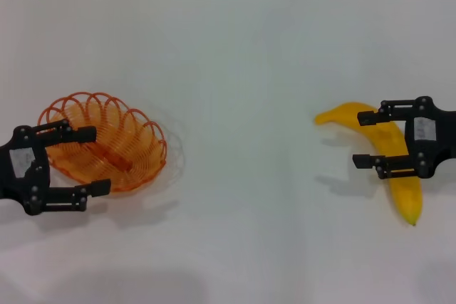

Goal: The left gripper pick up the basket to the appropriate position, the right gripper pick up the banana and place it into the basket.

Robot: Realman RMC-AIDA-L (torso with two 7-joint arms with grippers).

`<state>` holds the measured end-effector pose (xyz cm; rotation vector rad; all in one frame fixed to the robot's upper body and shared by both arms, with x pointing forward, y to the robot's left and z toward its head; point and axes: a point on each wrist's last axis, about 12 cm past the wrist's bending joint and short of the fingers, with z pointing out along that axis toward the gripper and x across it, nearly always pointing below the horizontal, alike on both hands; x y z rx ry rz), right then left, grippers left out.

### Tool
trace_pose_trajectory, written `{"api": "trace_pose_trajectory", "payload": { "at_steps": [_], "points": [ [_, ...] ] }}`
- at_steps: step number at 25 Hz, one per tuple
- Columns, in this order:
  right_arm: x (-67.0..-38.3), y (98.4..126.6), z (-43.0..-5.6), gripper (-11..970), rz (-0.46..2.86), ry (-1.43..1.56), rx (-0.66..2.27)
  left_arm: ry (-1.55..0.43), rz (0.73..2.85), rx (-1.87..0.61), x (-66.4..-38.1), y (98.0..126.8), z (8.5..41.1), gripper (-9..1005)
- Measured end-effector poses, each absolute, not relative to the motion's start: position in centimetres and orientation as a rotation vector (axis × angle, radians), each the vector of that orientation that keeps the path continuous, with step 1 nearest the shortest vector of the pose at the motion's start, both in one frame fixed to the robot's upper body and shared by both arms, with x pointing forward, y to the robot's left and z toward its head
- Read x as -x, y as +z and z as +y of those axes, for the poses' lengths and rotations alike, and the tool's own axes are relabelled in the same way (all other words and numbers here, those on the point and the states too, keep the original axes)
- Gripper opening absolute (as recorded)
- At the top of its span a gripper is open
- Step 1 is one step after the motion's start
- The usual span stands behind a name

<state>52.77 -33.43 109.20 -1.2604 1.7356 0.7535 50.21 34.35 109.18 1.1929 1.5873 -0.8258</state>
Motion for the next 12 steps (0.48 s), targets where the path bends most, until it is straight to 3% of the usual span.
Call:
{"api": "trace_pose_trajectory", "payload": {
  "at_steps": [12],
  "points": [
    [-52.8,108.7,-33.1,740,1.758,0.738,1.264,-0.786,1.655,-1.069,-51.3,109.1,34.5,879]
  ]
}}
